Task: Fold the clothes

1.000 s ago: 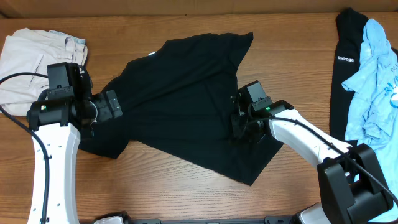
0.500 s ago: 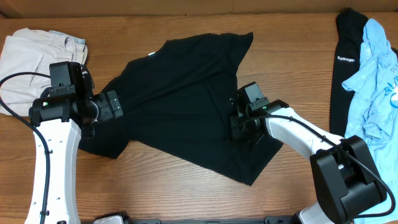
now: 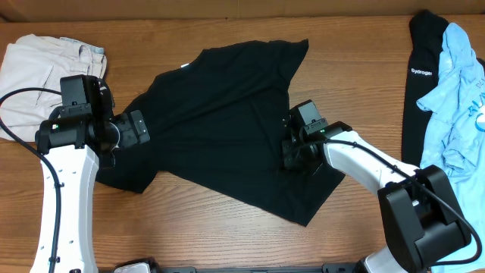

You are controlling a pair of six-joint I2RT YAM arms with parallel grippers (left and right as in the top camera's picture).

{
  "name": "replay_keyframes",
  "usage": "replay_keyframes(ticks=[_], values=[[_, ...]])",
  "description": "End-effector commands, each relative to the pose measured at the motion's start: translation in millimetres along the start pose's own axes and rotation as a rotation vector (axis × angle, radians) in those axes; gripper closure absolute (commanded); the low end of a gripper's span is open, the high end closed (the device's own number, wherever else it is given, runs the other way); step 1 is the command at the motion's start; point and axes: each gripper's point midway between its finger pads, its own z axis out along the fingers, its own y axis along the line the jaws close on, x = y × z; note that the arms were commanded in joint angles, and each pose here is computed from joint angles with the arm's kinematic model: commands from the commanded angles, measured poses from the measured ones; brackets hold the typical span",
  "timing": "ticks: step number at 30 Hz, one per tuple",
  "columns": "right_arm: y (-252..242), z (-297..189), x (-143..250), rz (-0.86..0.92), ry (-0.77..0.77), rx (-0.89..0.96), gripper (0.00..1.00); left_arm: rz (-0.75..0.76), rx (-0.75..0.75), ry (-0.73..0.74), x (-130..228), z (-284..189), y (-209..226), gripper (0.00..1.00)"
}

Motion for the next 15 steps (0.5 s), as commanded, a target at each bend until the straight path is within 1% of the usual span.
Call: replay_keyframes(ticks=[1,3,5,6,9,13,14,15], values=[[-8,-35,-42,0.043,-0.102,0.014,0.96,-0.004,-0.004,0.005,1,3,0,0.0],[-24,-69,-77,0.092,-0.192,0.049,0.96,-0.004,-0.004,0.005,1,3,0,0.0],[-64,-118,-121,0.186,-0.321,0.137,0.96,-0.004,-0.004,0.005,1,3,0,0.0],[-72,-125,-127,0.201,-0.343,0.151,0.96,-0.004,-0.004,0.005,1,3,0,0.0],[-133,-174,-171,0.293,-0.543,0.204,0.96,-0.004,-0.002,-0.003,-1,3,0,0.0],[-183,-191,-205,0.339,-0.705,0.247,0.96,-0.004,0.003,-0.022,-5,3,-1,0.0],[-203,-188,-218,0.357,-0.754,0.259,0.96,-0.003,0.005,-0.031,-8,3,-2,0.0],[-210,-184,-222,0.364,-0.762,0.262,0.96,-0.003,0.005,-0.034,-8,3,-2,0.0]])
